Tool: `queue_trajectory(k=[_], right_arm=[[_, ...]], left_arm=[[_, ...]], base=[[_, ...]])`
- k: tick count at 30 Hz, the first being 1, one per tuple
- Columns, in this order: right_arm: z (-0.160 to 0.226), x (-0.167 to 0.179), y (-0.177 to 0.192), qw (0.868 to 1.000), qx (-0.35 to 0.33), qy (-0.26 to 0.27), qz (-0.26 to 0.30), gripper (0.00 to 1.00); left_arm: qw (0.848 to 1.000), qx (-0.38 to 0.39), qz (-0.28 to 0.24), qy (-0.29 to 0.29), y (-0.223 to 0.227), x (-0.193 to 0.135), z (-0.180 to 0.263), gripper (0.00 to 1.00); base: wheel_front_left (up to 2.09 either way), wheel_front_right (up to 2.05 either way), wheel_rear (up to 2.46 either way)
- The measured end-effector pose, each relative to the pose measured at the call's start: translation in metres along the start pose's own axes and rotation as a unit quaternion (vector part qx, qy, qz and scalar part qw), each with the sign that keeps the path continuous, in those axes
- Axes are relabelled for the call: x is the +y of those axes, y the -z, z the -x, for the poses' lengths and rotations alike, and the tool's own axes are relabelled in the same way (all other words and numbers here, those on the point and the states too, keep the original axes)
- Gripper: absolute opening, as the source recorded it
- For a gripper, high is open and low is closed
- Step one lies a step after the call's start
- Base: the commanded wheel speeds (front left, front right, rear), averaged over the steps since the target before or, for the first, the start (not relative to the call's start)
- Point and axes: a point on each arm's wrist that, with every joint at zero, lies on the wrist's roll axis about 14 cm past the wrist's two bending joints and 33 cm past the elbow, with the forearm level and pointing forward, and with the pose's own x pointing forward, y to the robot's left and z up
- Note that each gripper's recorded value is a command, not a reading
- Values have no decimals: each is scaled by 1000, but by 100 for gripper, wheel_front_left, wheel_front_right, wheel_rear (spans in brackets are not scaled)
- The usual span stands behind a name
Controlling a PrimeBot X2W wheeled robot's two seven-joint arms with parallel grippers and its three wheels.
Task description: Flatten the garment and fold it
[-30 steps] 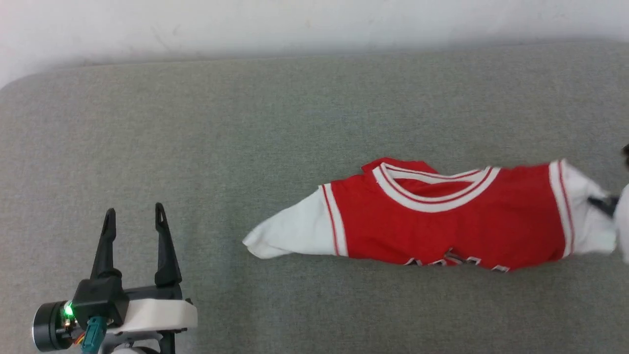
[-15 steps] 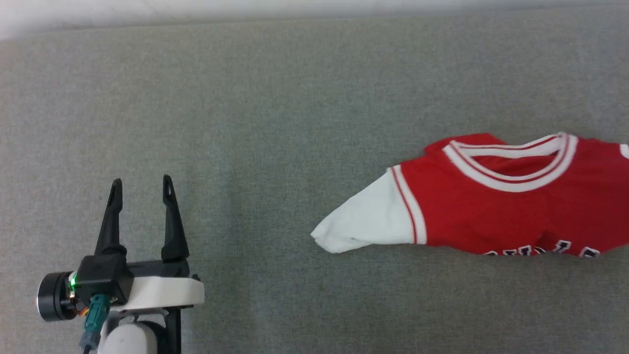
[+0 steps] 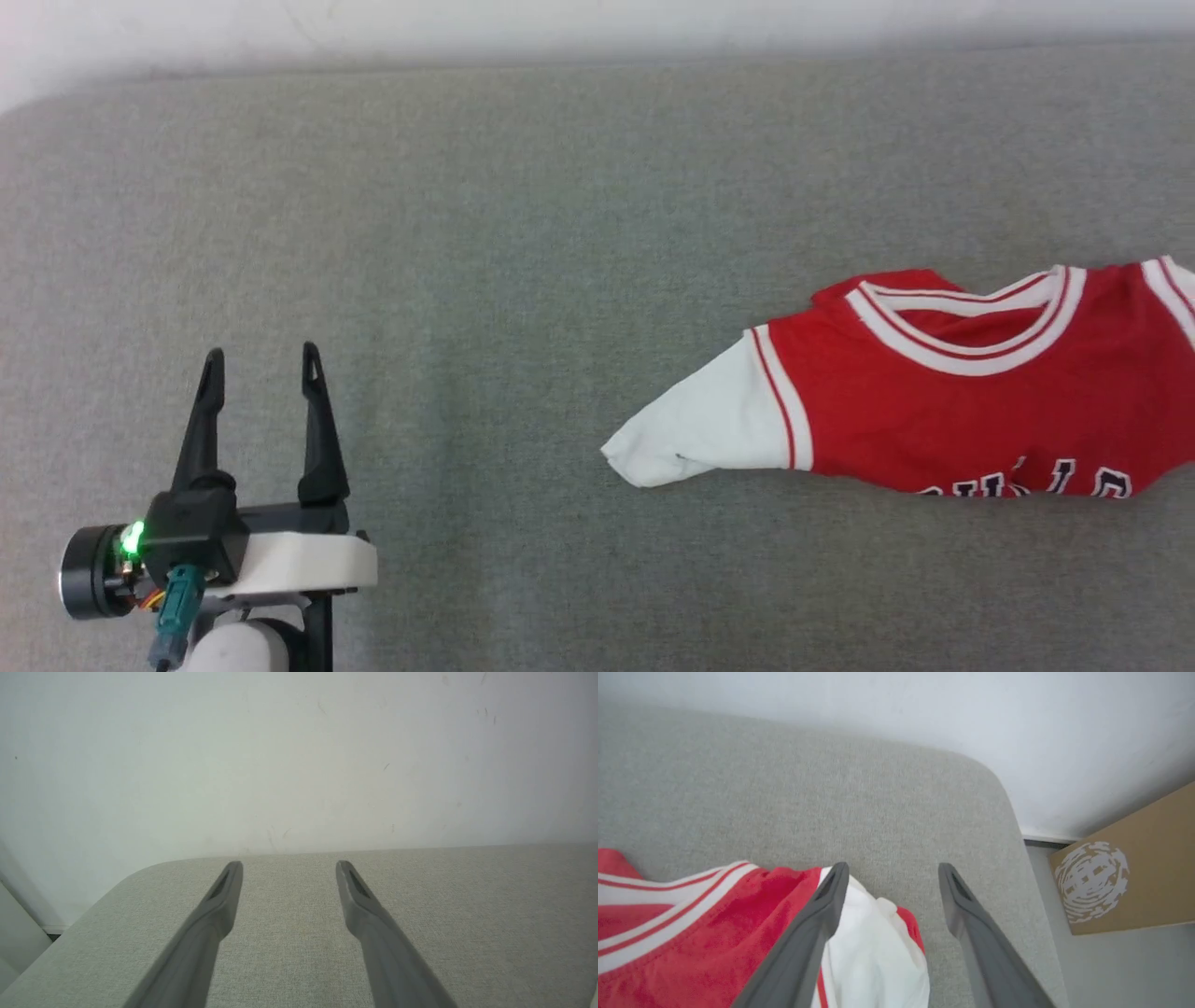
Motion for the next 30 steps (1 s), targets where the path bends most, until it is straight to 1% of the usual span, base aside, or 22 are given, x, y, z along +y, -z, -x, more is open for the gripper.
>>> queue_trajectory(k=[2, 4, 7, 10, 17, 22, 23, 25, 27, 30], right_arm=[[10, -1, -27, 998, -66, 3, -7, 100], [22, 0, -51, 991, -132, 3, -10, 100], [43, 2, -76, 977, -215, 10, 1, 100], [65, 12, -95, 959, -284, 13, -5, 100], [122, 55, -115, 921, -388, 5, -33, 100], [160, 87, -123, 894, -441, -9, -80, 100], [163, 93, -121, 891, -444, -14, -91, 100], [166, 108, -113, 892, -439, -25, -105, 100], [163, 125, -99, 900, -419, -41, -118, 100], [161, 142, -83, 907, -396, -57, -130, 100]], left_arm=[[1000, -11, 0, 6, -7, -2, 0, 100], [1000, -17, 1, 16, -12, -7, 2, 100], [999, -31, -1, 29, -22, -13, 1, 100], [998, -45, 0, 45, -32, -20, 2, 100], [995, -63, -5, 80, -47, -31, 9, 100], [991, -70, -17, 113, -52, -38, 5, 100], [990, -72, -21, 121, -54, -40, 2, 100], [987, -74, -34, 141, -56, -45, -4, 100], [982, -66, -48, 167, -53, -54, -11, 100], [974, -28, -77, 213, -47, -73, -23, 100]], base=[[0, 0, 0], [0, 0, 0], [0, 0, 0], [0, 0, 0], [0, 0, 0], [0, 0, 0], [0, 0, 0], [0, 0, 0], [0, 0, 0], [0, 0, 0]])
